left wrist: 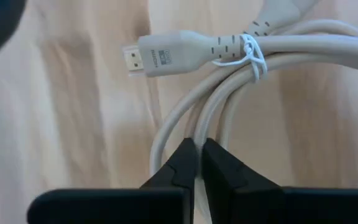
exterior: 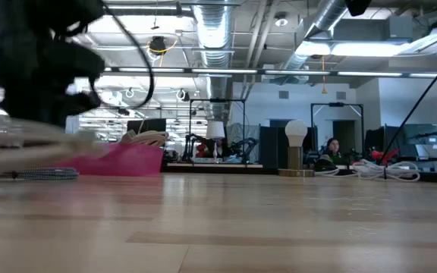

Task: Pick & Place USB Port
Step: Put the brown USB cable into the red bin

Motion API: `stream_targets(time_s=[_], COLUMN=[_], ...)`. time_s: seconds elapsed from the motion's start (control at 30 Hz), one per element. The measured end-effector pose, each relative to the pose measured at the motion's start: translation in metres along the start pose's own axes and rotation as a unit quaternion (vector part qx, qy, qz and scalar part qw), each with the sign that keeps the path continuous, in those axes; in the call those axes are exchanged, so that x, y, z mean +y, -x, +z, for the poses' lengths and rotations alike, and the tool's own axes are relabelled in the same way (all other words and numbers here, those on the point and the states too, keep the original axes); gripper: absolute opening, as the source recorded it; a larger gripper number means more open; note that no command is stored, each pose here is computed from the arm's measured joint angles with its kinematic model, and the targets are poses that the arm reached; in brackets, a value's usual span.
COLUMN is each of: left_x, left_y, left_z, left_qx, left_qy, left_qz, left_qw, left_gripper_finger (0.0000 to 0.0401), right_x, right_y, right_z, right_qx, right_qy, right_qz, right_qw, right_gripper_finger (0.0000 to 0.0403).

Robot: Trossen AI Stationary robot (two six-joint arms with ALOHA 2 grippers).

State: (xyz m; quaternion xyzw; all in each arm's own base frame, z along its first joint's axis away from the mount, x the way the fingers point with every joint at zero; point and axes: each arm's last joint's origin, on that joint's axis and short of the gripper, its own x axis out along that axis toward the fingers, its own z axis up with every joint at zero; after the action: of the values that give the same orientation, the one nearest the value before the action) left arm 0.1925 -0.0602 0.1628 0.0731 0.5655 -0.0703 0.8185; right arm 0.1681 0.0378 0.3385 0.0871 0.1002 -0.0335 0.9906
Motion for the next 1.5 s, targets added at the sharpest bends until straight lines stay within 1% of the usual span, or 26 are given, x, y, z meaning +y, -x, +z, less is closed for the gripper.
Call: stream_targets(time_s=[0.1, 0.23, 0.33, 0.43, 0.5, 0.57, 0.67, 0.77, 0.83, 0.9, 0.97, 1.0, 1.13, 1.33, 1.5], left_x=[0.002, 0.007, 0.013, 0.024, 0.034, 0.043, 0.059, 0.074, 0.083, 0.092, 0.101, 0.105, 0.125, 0.156, 0.172], left_y=[0.017, 0.046, 0.068, 0.089, 0.102, 0.115, 0.135, 0.151, 0.159, 0.166, 0.17, 0.172, 0.172, 0.155, 0.134], left_z=[0.01, 0.023, 0.03, 0.03, 0.026, 0.022, 0.012, -0.001, -0.01, -0.019, -0.027, -0.03, -0.041, -0.057, -0.075], left_qx=[-0.047, -0.117, -0.169, -0.208, -0.227, -0.236, -0.238, -0.224, -0.213, -0.203, -0.193, -0.186, -0.161, -0.166, -0.12], left_qy=[0.009, 0.028, 0.048, 0.081, 0.102, 0.117, 0.146, 0.179, 0.21, 0.24, 0.268, 0.278, 0.304, 0.335, 0.361], left_qz=[0.025, 0.084, 0.14, 0.201, 0.252, 0.311, 0.402, 0.48, 0.52, 0.544, 0.56, 0.565, 0.572, 0.562, 0.55], left_qw=[0.999, 0.989, 0.975, 0.954, 0.935, 0.913, 0.872, 0.829, 0.801, 0.778, 0.76, 0.754, 0.745, 0.738, 0.743], left_gripper_finger=[0.0012, 0.0012, 0.0012, 0.0012, 0.0012, 0.0012, 0.0012, 0.0012, 0.0012, 0.0012, 0.0012, 0.0012, 0.0012, 0.0012, 0.0012], right_x=[0.0, 0.0, 0.0, 0.0, 0.0, 0.0, 0.0, 0.0, 0.0, 0.0, 0.0, 0.0, 0.0, 0.0, 0.0], right_y=[0.0, 0.0, 0.0, 0.0, 0.0, 0.0, 0.0, 0.0, 0.0, 0.0, 0.0, 0.0, 0.0, 0.0, 0.0], right_z=[0.0, 0.0, 0.0, 0.0, 0.0, 0.0, 0.0, 0.0, 0.0, 0.0, 0.0, 0.0, 0.0, 0.0, 0.0], right_qx=[0.001, 0.001, 0.001, 0.001, 0.0, -0.001, -0.001, -0.001, -0.001, -0.001, -0.001, -0.001, -0.001, -0.001, -0.001], right_qy=[0.001, 0.001, 0.001, 0.001, 0.001, 0.001, -0.003, -0.011, -0.012, -0.012, -0.012, -0.012, -0.012, -0.013, -0.012], right_qz=[-0.001, -0.002, -0.002, -0.002, -0.002, -0.001, -0.001, -0.001, -0.001, -0.001, -0.001, -0.001, -0.001, -0.002, -0.001], right_qw=[1.0, 1.0, 1.0, 1.0, 1.0, 1.0, 1.0, 1.0, 1.0, 1.0, 1.0, 1.0, 1.0, 1.0, 1.0], right_gripper_finger=[0.0087, 0.0087, 0.0087, 0.0087, 0.0087, 0.0087, 0.0087, 0.0087, 0.0087, 0.0087, 0.0087, 0.0087, 0.0087, 0.0087, 0.0087])
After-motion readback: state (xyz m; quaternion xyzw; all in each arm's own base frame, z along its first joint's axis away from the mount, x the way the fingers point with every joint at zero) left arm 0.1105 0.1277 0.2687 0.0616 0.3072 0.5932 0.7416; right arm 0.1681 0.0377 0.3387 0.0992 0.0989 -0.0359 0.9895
